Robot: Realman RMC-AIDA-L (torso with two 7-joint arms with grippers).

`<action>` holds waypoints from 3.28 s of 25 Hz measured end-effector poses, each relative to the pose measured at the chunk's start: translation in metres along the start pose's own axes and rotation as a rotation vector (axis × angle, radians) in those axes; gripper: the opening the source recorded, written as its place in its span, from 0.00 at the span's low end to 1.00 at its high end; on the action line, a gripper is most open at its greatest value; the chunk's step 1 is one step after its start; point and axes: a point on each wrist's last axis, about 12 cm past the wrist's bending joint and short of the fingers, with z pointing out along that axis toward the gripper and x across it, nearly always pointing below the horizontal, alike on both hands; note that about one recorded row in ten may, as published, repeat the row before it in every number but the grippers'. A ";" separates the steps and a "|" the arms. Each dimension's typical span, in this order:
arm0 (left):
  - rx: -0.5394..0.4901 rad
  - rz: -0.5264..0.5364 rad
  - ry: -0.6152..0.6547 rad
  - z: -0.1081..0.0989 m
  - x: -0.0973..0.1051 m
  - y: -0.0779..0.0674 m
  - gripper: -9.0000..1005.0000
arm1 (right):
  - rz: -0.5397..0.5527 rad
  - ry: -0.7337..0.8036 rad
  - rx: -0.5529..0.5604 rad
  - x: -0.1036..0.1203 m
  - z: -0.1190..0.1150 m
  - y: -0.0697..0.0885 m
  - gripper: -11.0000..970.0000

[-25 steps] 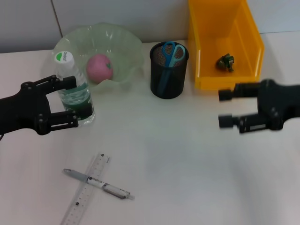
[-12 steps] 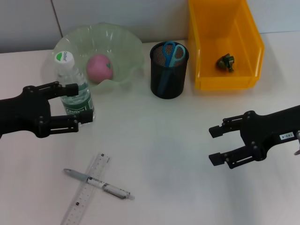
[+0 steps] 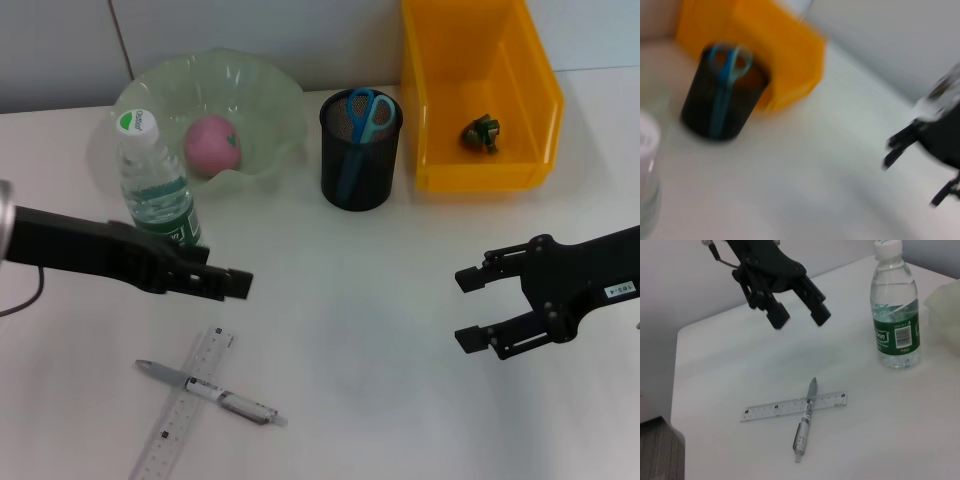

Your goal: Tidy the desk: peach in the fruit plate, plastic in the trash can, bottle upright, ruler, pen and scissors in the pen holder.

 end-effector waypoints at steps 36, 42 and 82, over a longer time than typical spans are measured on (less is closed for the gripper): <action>-0.426 -0.132 0.431 0.066 -0.045 -0.005 0.85 | -0.126 0.102 0.047 -0.013 0.007 -0.013 0.83; -0.418 -0.123 0.472 0.079 -0.041 -0.003 0.85 | -0.132 0.102 0.045 -0.015 0.008 -0.013 0.83; -0.425 -0.101 0.507 0.108 -0.038 0.005 0.85 | -0.153 0.113 0.017 -0.013 0.022 -0.009 0.82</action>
